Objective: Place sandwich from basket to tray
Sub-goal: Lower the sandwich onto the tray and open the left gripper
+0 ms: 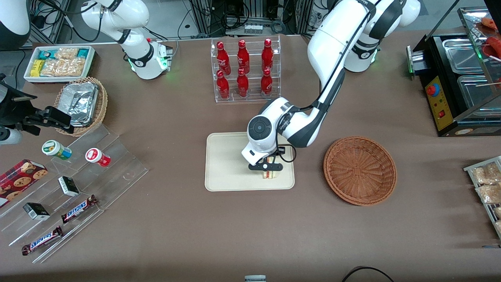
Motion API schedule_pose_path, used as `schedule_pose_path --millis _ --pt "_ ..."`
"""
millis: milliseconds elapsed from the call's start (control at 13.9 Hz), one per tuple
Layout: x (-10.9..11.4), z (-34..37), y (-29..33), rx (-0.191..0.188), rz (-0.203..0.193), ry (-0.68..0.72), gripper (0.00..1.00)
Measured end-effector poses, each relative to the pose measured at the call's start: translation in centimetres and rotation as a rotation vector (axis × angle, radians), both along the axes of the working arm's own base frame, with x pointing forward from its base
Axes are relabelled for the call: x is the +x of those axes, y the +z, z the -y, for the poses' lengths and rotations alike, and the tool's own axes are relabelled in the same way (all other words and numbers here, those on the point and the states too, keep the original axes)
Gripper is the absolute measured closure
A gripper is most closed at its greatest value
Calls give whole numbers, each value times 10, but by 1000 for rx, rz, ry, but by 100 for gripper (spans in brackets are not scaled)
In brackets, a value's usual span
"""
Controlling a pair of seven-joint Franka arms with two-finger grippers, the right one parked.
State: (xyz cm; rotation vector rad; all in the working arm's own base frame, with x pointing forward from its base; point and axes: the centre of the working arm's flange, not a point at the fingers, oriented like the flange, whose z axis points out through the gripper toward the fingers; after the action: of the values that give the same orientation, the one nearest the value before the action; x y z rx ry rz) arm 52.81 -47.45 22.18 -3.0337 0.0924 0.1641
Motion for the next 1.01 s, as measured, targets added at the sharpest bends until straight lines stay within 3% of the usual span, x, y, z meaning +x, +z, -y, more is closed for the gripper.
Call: schedule_pose_path --millis 72,577,649,1010 --pt "0 0 0 0 1 3 77" --pt "8 2 12 -13 26 32 6" --pt "12 2 16 -17 35 35 0" --pt "32 -5 56 -36 85 61 0"
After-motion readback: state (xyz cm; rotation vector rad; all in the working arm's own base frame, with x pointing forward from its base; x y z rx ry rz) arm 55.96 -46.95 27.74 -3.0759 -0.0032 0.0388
